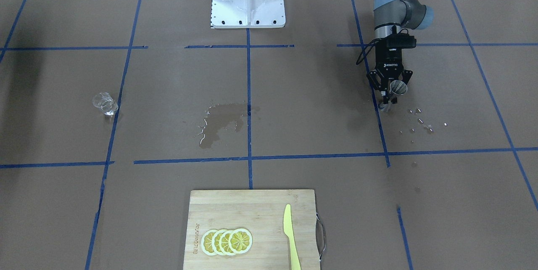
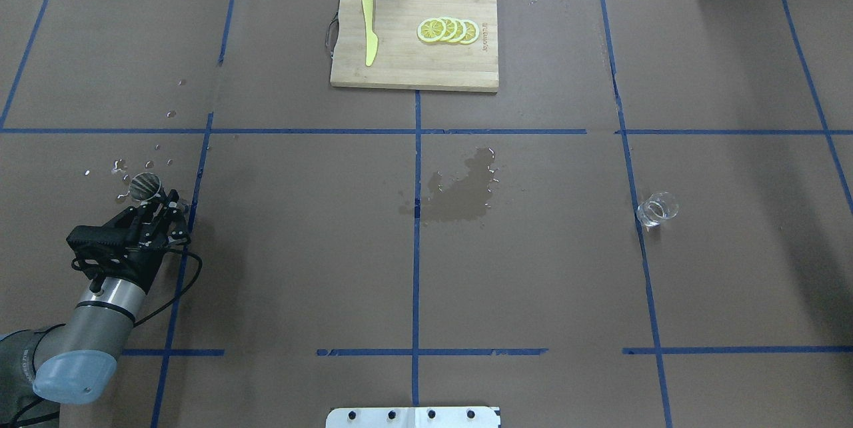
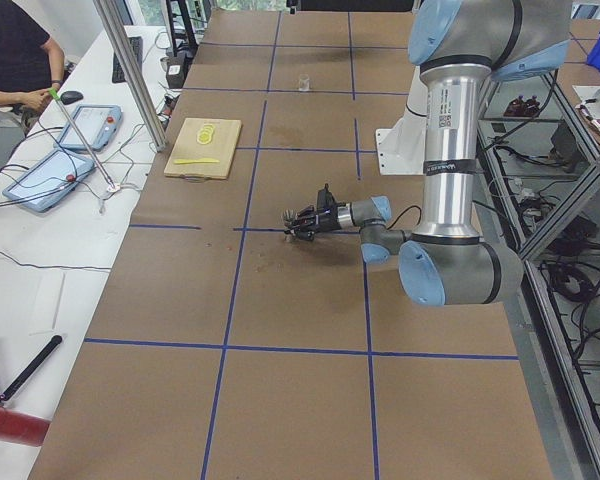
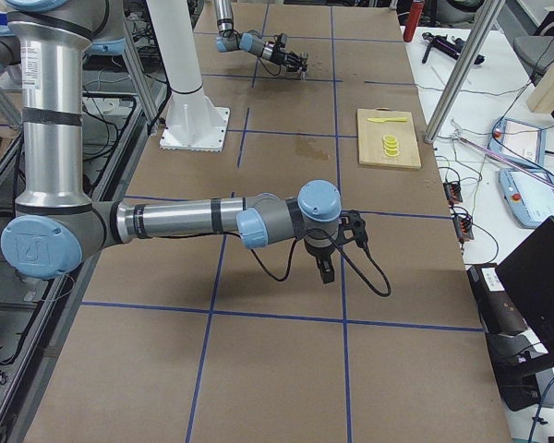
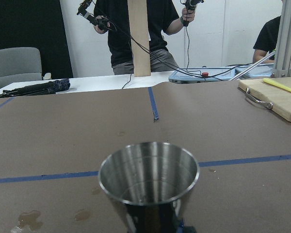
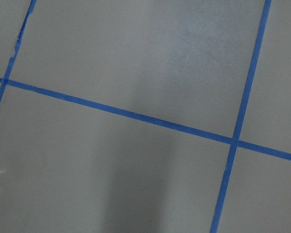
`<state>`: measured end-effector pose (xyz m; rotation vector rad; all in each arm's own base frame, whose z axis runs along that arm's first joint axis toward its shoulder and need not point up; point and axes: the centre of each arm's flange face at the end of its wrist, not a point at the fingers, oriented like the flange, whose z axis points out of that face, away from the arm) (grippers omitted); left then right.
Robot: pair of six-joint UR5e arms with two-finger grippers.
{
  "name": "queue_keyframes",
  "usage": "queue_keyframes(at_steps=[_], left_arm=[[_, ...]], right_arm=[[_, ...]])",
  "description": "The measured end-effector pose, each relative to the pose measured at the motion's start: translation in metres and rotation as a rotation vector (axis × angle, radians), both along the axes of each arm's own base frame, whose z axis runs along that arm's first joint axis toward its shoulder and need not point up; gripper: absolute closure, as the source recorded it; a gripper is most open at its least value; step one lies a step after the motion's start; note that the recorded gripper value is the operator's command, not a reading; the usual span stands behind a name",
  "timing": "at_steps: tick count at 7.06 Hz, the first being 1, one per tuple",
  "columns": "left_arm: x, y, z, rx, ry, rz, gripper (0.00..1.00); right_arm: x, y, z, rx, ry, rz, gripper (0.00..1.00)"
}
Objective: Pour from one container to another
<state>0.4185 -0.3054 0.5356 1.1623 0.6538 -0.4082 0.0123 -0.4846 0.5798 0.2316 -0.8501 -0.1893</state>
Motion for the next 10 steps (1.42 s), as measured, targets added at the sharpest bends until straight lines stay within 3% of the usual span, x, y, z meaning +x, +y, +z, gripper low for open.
queue_keyframes(at_steps=[4,6,8,10], left_arm=[[-0.010,-0.003,-0.042,0.052,0.076,-0.020,1.00],[0.005,-0.001,-0.084,0.091,0.113,0.007,1.00],[0.059,-0.005,-0.146,0.137,0.147,0.030,1.00],[0.110,-0.008,-0.190,0.170,0.128,0.063,1.00]], right_arm=[[-0.003,-0.001,-0.020,0.012,-0.005,0.022,0.00],[-0.035,0.019,-0.057,0.041,-0.059,0.050,0.00],[-0.081,0.045,-0.077,0.063,-0.150,0.086,0.00],[-0.135,0.075,-0.094,0.068,-0.200,0.121,0.00]])
